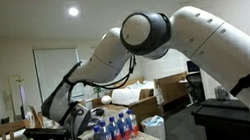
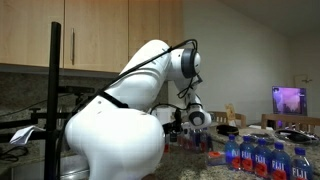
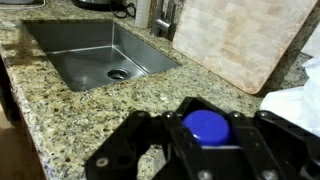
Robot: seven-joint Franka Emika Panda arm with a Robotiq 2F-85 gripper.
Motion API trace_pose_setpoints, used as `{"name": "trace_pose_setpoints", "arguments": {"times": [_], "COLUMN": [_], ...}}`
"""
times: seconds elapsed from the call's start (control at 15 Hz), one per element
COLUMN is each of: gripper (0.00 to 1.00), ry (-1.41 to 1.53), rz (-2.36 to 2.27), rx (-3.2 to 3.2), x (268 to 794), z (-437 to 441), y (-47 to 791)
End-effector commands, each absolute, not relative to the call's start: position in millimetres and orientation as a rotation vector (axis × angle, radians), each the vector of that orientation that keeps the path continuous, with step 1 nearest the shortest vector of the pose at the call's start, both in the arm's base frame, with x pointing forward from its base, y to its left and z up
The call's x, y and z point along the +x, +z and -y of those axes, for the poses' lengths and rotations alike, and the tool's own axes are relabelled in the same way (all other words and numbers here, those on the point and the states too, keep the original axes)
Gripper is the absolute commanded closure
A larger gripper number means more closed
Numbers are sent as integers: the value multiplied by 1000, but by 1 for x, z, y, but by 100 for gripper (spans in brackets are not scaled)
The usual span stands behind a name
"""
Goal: Pick up the bottles laying on the table and put them upright on the left and right side of the table
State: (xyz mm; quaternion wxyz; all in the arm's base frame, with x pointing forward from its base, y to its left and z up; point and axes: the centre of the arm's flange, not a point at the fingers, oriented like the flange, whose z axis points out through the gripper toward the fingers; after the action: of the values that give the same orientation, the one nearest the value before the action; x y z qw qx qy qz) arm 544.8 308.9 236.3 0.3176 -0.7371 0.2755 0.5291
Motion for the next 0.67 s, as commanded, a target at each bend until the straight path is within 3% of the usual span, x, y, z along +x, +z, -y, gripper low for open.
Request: {"name": "trace_pose_setpoints", "arguments": {"times": [0.0,0.6], "gripper": [95,95], "ry": [1451,1564], "rz": [-769,-924], "rx": [-1870,-1816], "x": [550,552], "z": [-308,-309], "y": [241,236]}}
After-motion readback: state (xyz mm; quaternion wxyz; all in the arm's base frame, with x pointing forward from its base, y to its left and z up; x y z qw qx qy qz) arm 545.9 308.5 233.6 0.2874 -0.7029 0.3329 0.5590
